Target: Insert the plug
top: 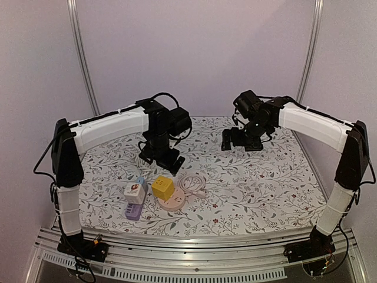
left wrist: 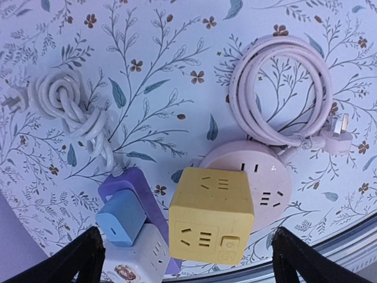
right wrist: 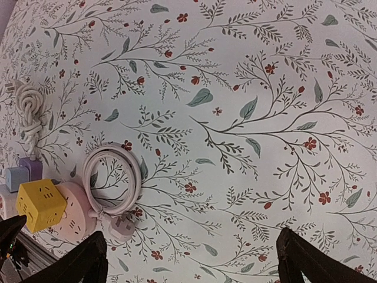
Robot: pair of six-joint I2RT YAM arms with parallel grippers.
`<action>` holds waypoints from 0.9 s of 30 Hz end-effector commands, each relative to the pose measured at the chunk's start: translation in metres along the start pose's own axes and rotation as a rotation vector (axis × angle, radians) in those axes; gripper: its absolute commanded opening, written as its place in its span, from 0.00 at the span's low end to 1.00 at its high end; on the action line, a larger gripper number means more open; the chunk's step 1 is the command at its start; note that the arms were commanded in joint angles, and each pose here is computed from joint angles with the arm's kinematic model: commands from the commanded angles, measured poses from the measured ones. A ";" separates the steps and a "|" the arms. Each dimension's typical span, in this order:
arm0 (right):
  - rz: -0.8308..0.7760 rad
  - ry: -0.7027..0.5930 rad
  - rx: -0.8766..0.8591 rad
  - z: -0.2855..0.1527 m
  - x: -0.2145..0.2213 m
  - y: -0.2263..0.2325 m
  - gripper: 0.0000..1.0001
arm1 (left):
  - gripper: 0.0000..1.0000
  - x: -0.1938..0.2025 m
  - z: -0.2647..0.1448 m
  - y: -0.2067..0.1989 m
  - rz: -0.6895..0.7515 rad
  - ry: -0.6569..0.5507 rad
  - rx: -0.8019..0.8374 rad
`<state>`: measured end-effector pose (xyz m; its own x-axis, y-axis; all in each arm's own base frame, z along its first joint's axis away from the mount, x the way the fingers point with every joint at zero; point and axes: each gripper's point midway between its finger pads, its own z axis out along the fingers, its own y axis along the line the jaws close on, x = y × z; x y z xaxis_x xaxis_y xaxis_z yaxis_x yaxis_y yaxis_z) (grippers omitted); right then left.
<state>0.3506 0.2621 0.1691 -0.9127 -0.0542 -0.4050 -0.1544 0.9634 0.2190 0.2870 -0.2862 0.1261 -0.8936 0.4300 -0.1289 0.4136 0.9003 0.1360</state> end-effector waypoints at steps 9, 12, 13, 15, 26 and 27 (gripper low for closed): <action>0.058 -0.237 -0.117 -0.073 -0.078 -0.015 0.99 | 1.00 -0.016 -0.106 0.025 -0.063 -0.275 0.034; 0.048 -0.321 -0.126 -0.102 -0.093 -0.021 0.99 | 1.00 -0.022 -0.132 0.036 -0.101 -0.370 0.056; 0.039 -0.348 -0.125 -0.113 -0.097 -0.022 0.99 | 1.00 -0.023 -0.140 0.041 -0.113 -0.396 0.059; 0.007 -0.398 -0.113 -0.132 -0.101 -0.025 0.99 | 1.00 -0.025 -0.154 0.051 -0.133 -0.450 0.053; 0.037 -0.471 -0.088 -0.173 -0.062 -0.051 0.99 | 1.00 -0.005 -0.200 0.107 -0.270 -0.741 0.069; 0.052 -0.466 -0.080 -0.171 -0.057 -0.055 0.99 | 1.00 0.000 -0.198 0.114 -0.289 -0.752 0.063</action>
<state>0.3588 0.1793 0.3491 -0.6331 0.1227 -0.7643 -0.1990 0.9284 0.3139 0.2890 -0.2199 0.3284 -0.6794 0.1810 -0.7110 0.2822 0.9590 -0.0255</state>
